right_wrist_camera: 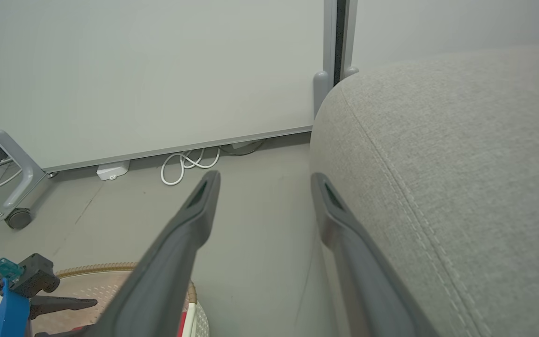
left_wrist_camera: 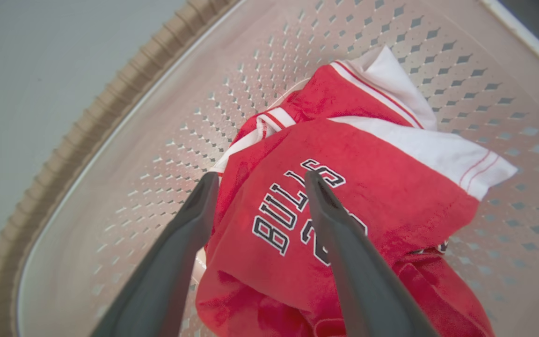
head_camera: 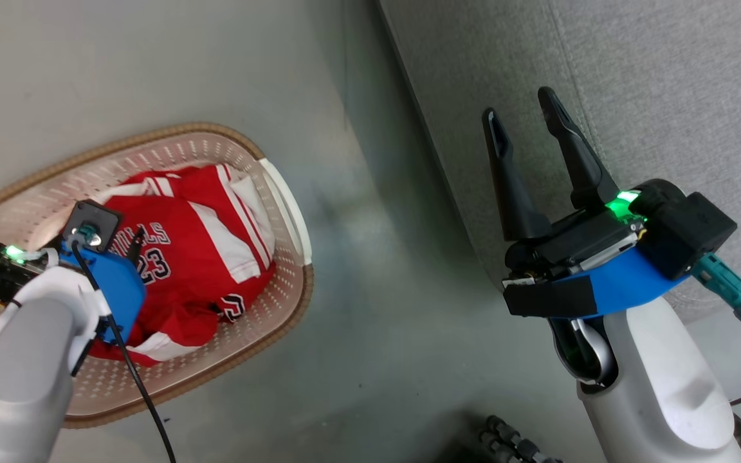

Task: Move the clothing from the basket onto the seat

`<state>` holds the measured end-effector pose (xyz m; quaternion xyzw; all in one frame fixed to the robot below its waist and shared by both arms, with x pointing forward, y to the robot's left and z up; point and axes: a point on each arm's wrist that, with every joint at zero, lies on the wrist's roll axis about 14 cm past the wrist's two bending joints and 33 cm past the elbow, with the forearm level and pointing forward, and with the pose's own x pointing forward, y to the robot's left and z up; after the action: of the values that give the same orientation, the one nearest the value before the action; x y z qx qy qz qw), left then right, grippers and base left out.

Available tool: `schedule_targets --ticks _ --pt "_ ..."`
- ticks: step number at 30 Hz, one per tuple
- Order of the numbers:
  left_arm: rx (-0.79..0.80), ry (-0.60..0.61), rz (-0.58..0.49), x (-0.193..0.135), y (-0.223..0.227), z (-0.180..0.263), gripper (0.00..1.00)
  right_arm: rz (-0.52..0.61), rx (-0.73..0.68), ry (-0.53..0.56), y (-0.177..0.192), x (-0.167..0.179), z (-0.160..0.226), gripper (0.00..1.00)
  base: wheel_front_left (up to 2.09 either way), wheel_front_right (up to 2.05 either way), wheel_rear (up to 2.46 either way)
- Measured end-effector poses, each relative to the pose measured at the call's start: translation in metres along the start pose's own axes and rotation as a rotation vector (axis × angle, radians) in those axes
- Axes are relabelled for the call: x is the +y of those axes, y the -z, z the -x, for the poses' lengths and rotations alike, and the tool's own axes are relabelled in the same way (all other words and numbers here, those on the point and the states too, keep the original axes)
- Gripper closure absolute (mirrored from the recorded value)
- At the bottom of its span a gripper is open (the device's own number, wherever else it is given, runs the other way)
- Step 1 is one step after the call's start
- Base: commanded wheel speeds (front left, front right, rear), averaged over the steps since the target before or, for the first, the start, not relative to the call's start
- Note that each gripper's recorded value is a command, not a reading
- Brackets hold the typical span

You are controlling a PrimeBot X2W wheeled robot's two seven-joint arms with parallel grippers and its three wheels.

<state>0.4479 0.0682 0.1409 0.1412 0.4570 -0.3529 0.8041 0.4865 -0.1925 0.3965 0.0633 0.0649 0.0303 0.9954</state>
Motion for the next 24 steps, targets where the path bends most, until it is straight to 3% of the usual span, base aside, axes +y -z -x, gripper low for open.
schedule_targets --ticks 12,24 --pt "0.195 0.049 -0.051 0.012 0.039 -0.034 0.0 -0.036 0.067 0.017 0.031 -0.008 -0.006 0.0 0.0 0.0 0.0" --pt "0.343 0.102 0.014 0.008 0.061 -0.044 0.0 -0.054 0.098 0.042 0.044 -0.016 -0.003 0.0 0.0 0.0 0.0"
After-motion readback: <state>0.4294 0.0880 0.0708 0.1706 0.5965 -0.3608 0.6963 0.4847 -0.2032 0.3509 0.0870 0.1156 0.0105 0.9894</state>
